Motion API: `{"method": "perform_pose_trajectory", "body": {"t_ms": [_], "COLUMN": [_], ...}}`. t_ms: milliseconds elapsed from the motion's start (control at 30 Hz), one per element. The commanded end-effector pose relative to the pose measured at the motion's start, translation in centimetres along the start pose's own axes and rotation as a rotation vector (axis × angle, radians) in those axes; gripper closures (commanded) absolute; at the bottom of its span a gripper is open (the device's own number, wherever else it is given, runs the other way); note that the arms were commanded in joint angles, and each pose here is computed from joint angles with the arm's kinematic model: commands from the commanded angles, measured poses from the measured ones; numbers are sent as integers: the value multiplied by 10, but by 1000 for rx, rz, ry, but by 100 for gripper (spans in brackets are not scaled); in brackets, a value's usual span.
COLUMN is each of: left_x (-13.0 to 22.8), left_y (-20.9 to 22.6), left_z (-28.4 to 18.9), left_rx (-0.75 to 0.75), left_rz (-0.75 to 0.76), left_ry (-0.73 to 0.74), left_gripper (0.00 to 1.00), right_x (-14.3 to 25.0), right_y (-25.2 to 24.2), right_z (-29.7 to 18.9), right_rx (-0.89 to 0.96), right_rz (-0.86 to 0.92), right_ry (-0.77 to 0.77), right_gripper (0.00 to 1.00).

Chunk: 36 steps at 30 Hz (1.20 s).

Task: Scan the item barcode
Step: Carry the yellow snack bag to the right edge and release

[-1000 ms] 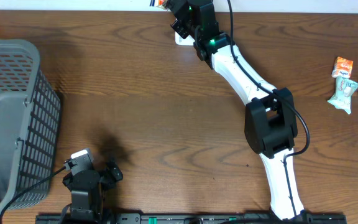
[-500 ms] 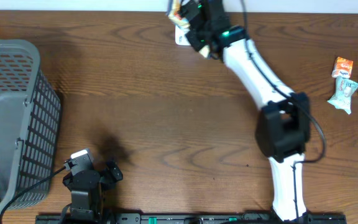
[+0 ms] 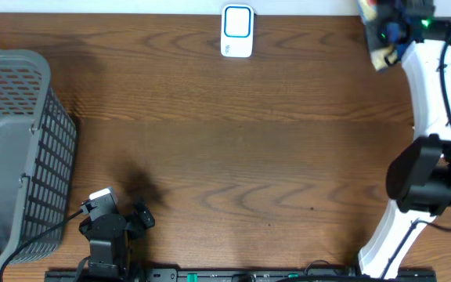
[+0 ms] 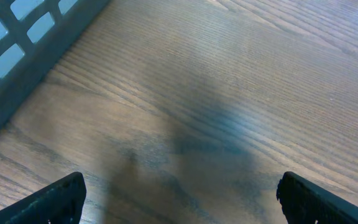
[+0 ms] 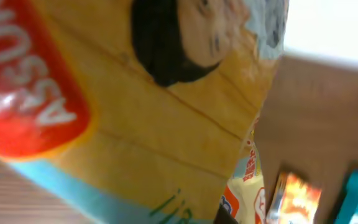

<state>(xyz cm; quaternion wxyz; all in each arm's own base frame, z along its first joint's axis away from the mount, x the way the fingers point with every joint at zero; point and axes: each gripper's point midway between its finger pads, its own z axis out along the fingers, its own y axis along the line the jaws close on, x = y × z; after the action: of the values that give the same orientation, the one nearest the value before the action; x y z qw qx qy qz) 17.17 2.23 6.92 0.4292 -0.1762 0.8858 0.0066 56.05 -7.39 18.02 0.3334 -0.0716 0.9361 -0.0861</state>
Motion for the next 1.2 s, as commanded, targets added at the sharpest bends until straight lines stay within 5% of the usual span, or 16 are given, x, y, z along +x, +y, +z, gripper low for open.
{"method": "perform_pose_trajectory", "body": {"t_ms": [0, 200, 233, 300, 367, 567, 767, 1167], "left_x": [15, 15, 15, 15, 15, 15, 15, 15], "left_y": [8, 8, 8, 8, 8, 8, 8, 8], "left_z": [0, 0, 0, 0, 0, 0, 0, 0], "left_rx": [-33, -33, -33, -33, -33, -33, -33, -33], "left_rz": [39, 39, 39, 39, 39, 39, 39, 39], "left_ry": [58, 58, 58, 58, 58, 58, 58, 58], "left_gripper": [2, 2, 2, 2, 2, 2, 2, 2], "right_x": [57, 89, 85, 79, 71, 19, -49, -67], "right_y": [-22, -71, -73, -73, -71, -50, 1, 54], "right_z": [44, 48, 45, 40, 30, -37, -161, -356], "right_rx": [22, 188, 187, 183, 182, 147, -46, -182], "right_rz": [147, 280, 299, 304, 302, 355, 303, 199], "right_ry": [126, 175, 158, 142, 123, -28, -305, -650], "right_gripper": [94, 98, 81, 31, 1, 1, 1, 1]}}
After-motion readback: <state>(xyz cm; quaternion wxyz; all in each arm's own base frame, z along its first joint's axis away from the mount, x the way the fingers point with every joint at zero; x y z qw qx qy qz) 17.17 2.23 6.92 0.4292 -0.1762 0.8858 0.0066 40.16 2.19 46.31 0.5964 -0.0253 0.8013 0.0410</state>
